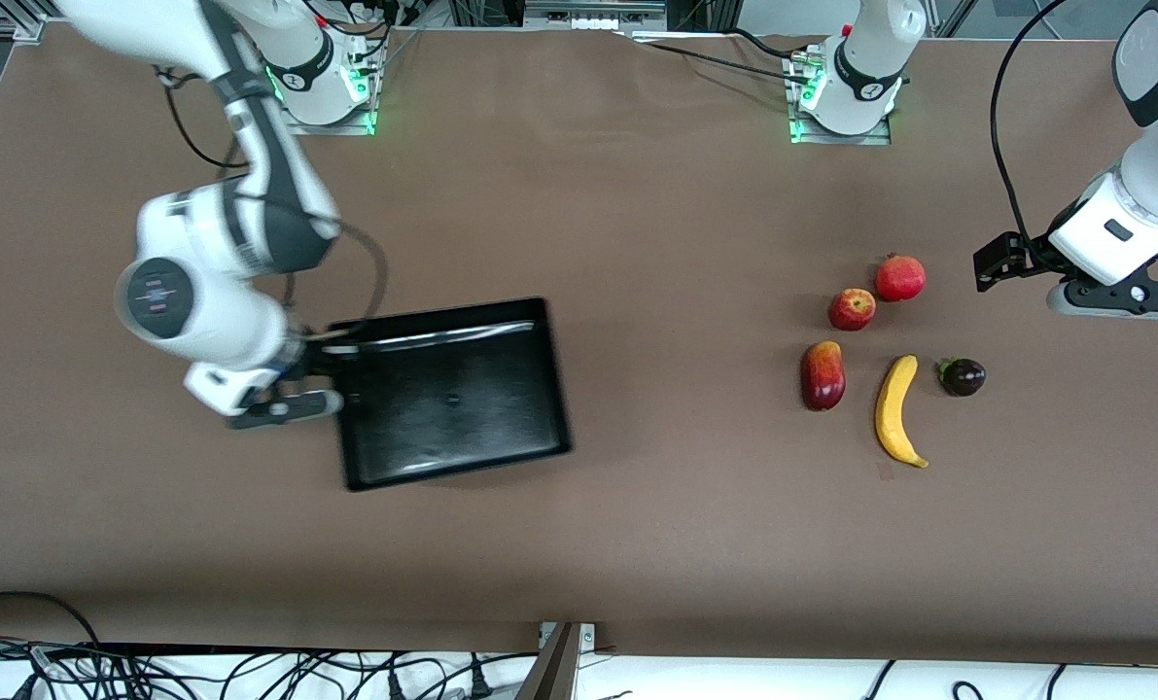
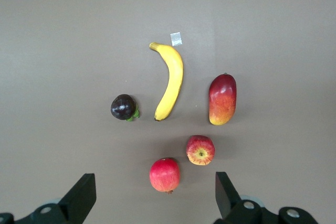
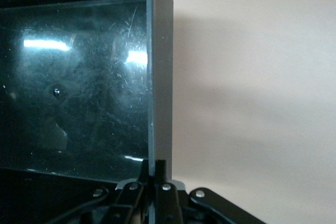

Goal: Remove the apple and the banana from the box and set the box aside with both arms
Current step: 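Drag the empty tray away from the fruits with the right gripper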

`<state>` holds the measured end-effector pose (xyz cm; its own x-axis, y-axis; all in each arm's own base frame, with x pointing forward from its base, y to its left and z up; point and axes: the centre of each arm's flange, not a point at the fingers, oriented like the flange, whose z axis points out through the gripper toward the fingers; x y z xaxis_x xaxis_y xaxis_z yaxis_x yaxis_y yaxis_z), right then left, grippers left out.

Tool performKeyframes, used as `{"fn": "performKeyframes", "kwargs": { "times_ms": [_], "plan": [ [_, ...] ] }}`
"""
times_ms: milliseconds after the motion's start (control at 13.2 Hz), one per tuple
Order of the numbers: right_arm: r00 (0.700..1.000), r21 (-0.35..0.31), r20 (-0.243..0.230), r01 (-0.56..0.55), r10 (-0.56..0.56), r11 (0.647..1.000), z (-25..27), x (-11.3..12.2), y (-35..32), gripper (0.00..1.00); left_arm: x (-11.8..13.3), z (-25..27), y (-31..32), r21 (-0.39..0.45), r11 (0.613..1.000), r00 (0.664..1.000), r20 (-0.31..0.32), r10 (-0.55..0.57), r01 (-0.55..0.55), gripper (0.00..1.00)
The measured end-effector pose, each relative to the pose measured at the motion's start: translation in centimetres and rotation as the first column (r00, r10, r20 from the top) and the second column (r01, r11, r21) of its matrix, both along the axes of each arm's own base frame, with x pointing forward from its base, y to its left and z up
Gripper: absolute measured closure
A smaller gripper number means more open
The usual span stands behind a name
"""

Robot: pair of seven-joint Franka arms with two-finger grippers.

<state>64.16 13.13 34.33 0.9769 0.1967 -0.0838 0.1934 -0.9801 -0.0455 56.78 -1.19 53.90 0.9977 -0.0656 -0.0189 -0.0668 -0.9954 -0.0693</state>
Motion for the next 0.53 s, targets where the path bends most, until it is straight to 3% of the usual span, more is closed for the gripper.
{"fn": "performKeyframes", "kwargs": {
  "times_ms": [228,532],
  "plan": [
    [1.000,-0.014,0.011,0.008,-0.008,1.000,-4.9,-2.1,-9.3,0.94,-0.3,0.6,-0.1,0.000,1.000,1.000,-0.009,0.000,0.000,0.00],
    [0.996,-0.006,-0.007,0.094,-0.094,0.996,-7.3,-4.5,-15.5,0.94,-0.6,0.9,-0.5,0.000,1.000,1.000,-0.013,-0.003,0.003,0.00]
  ]
}}
